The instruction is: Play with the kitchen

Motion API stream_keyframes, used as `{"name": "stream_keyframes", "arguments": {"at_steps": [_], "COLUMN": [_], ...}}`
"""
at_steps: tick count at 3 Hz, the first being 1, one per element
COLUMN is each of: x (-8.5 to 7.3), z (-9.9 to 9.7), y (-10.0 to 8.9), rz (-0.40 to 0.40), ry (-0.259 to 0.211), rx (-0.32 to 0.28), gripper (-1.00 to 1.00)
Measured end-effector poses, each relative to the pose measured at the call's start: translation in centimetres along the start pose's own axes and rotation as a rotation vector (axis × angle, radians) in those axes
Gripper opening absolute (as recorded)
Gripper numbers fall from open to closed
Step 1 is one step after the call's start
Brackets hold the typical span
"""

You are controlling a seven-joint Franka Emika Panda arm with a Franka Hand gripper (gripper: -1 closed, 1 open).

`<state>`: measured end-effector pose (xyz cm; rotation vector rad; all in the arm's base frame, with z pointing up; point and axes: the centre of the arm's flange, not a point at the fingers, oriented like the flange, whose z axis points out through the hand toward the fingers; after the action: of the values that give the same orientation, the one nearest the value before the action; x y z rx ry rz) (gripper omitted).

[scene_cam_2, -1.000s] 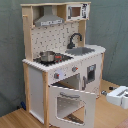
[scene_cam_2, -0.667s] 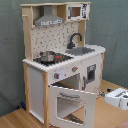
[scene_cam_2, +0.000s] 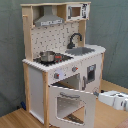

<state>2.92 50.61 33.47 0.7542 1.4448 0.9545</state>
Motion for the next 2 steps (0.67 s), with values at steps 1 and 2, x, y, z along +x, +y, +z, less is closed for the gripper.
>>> {"name": "stream_keyframes", "arguments": {"at_steps": [1, 2], "x": [1.4, 2.7], "z": [1.0, 2.0], "y": [0.8, 1.5], "rz": [0.057, 0.111], "ry": [0.006, 0.009], "rx": [-0.012, -0.025], "gripper": [1.00, 1.00]}}
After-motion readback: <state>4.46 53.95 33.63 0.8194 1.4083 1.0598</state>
